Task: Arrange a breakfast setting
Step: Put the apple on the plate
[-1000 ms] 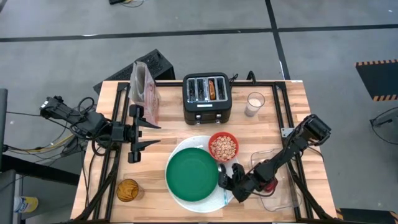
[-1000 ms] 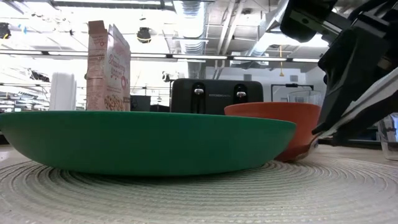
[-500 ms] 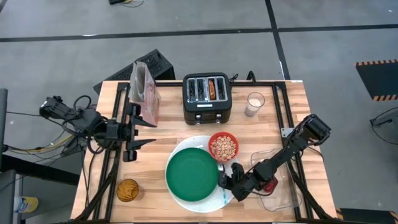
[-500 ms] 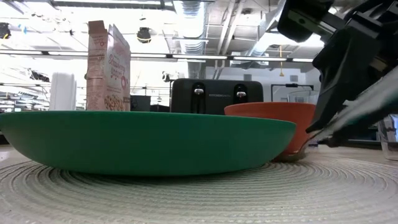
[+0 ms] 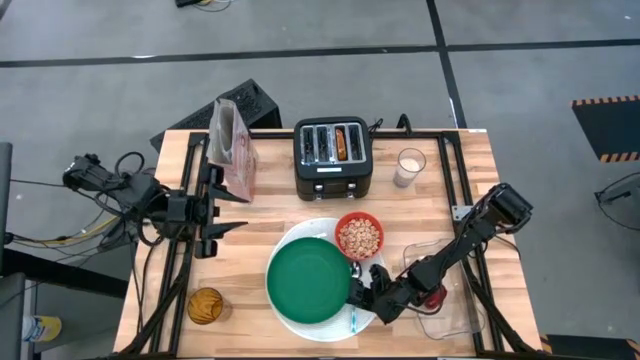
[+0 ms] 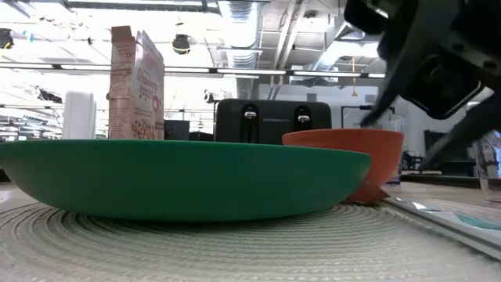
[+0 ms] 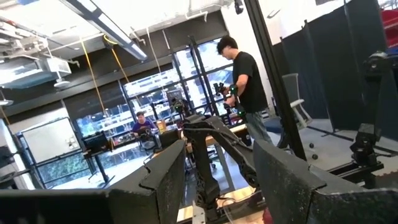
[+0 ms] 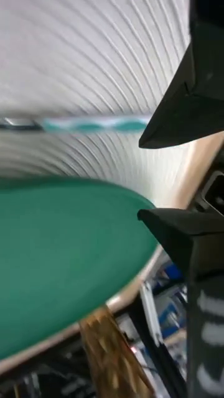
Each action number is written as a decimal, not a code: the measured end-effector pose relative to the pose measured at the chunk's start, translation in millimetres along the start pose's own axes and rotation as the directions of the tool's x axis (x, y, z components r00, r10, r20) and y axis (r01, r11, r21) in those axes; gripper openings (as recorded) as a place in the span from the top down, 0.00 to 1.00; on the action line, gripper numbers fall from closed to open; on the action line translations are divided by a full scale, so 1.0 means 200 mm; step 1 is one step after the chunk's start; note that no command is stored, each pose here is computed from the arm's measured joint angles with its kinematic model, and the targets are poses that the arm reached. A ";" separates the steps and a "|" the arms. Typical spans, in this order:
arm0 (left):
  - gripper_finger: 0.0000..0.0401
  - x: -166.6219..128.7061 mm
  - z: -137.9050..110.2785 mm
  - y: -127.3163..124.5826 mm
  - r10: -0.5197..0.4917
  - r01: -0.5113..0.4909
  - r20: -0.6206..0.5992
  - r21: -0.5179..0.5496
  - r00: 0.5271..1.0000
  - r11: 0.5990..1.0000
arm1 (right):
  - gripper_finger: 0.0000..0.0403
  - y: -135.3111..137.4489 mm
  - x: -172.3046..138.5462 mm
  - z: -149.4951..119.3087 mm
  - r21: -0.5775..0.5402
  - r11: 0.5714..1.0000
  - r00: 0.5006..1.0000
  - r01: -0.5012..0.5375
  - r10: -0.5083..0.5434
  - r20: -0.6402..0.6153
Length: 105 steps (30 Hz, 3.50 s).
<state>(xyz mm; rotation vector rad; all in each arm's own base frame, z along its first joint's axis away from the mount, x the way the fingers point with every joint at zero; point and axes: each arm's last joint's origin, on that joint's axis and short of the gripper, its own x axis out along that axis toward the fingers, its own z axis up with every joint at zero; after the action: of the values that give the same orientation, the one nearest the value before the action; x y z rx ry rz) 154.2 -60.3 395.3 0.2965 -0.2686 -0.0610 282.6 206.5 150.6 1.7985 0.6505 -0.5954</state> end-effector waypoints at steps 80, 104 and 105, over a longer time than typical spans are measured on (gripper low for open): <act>0.56 -0.61 -0.98 -0.24 -0.336 0.263 -0.126 -0.399 0.933 0.879 | 0.54 0.56 -1.04 0.46 -0.393 0.838 0.865 -0.378 0.471 0.173; 0.56 -0.61 -0.98 -0.24 -0.337 0.263 -0.125 -0.401 0.933 0.877 | 0.54 0.15 -1.23 0.52 -0.181 0.935 0.932 0.306 -0.332 -0.142; 0.56 -0.61 -0.98 -0.24 -0.337 0.263 -0.125 -0.401 0.933 0.877 | 0.54 0.14 -1.22 0.51 -0.181 0.929 0.926 0.323 -0.350 -0.141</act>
<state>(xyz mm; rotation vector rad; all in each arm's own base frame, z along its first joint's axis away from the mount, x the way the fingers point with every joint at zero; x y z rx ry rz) 88.8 -39.2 169.4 -0.0463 -0.0114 -0.3891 116.2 66.8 305.1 1.6130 1.1105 -0.6036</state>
